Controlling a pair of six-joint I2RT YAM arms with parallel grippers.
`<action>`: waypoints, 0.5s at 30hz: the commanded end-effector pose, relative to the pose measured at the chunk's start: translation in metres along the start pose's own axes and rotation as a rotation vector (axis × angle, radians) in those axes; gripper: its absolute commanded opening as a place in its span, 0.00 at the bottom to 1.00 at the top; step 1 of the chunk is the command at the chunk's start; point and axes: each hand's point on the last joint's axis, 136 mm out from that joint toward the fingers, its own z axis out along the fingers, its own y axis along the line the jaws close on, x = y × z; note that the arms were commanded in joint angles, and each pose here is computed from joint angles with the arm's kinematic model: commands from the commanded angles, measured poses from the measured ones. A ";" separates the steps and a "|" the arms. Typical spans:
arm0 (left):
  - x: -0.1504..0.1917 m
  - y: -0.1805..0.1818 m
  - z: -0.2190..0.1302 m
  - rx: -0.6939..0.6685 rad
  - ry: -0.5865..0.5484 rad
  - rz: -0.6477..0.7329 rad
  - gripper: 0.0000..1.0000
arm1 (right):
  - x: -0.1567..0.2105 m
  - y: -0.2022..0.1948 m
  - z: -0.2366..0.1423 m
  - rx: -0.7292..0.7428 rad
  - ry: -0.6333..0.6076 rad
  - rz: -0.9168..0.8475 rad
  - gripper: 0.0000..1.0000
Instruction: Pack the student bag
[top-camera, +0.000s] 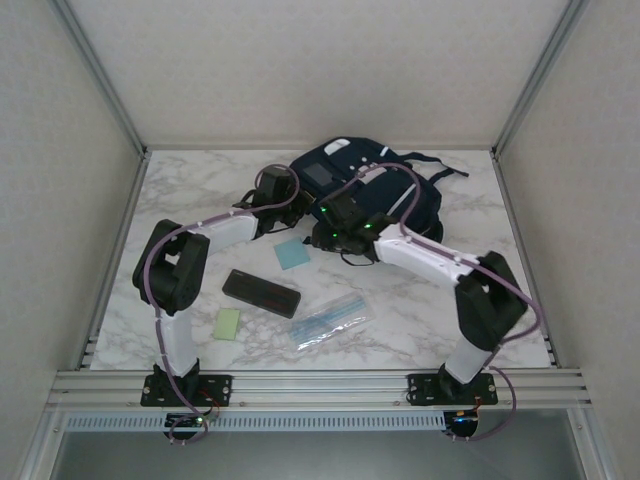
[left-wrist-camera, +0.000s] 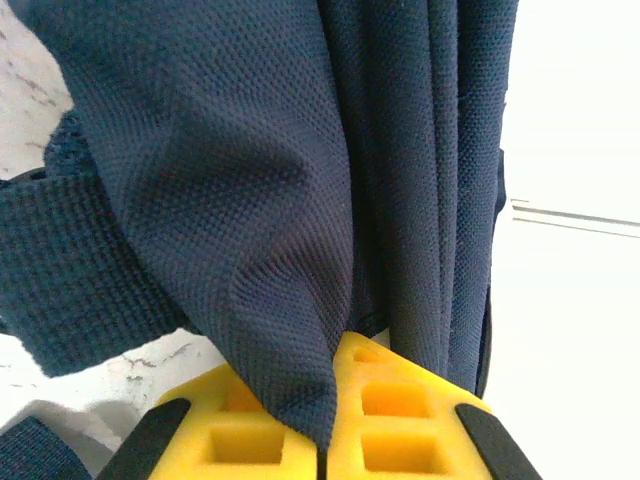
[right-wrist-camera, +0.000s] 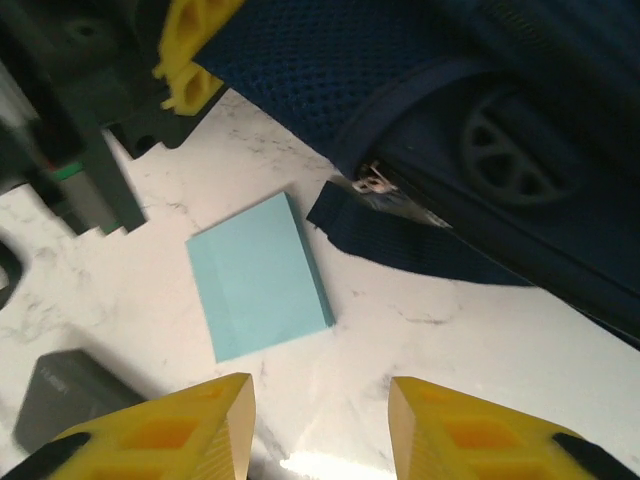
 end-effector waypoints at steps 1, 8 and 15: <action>0.026 -0.060 -0.028 0.156 0.076 0.042 0.00 | -0.028 -0.003 0.015 0.076 -0.123 0.053 0.39; 0.035 -0.061 -0.036 0.162 0.099 0.030 0.00 | -0.047 -0.029 0.039 0.260 -0.243 0.060 0.44; 0.044 -0.060 -0.044 0.157 0.118 0.026 0.00 | -0.064 -0.034 0.053 0.332 -0.324 0.065 0.37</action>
